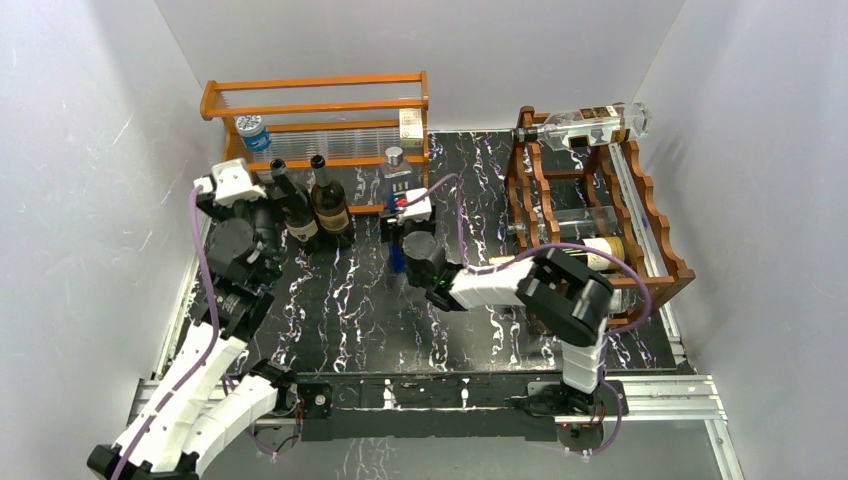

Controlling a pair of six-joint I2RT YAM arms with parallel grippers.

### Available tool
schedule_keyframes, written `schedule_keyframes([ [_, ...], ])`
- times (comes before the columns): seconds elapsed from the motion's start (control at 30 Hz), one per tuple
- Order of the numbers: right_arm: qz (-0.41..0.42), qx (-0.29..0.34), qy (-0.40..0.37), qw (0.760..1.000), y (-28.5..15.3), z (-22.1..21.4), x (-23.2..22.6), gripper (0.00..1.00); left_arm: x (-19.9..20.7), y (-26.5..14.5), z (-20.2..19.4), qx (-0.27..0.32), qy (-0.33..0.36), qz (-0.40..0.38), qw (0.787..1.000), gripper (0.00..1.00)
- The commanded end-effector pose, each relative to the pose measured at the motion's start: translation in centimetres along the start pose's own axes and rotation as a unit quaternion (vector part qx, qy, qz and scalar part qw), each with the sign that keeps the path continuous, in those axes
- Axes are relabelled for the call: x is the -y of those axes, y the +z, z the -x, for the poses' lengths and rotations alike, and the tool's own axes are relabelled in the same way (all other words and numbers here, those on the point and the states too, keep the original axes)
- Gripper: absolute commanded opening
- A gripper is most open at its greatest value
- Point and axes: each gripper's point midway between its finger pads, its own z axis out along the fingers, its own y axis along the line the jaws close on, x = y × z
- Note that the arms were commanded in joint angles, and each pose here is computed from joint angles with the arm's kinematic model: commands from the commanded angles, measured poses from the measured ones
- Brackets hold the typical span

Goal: Take the wine bottle off the wine rack

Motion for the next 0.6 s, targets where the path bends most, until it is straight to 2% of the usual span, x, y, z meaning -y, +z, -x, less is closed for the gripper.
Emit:
schedule_keyframes([
  [0.0, -0.017, 0.159, 0.1, 0.982, 2.1, 9.6, -2.0, 0.0, -4.0, -1.5, 3.0, 0.092, -0.048, 0.07, 0.992, 0.98],
  [0.2, -0.046, 0.184, 0.097, 0.977, 4.5, 9.0, -3.4, 0.0, -5.2, -2.4, 2.3, 0.106, -0.051, 0.084, 0.99, 0.98],
  [0.57, -0.087, 0.185, 0.126, 0.971, 6.2, 7.9, -4.3, 0.0, -4.8, -2.2, 1.9, 0.099, -0.054, 0.077, 0.991, 0.98],
])
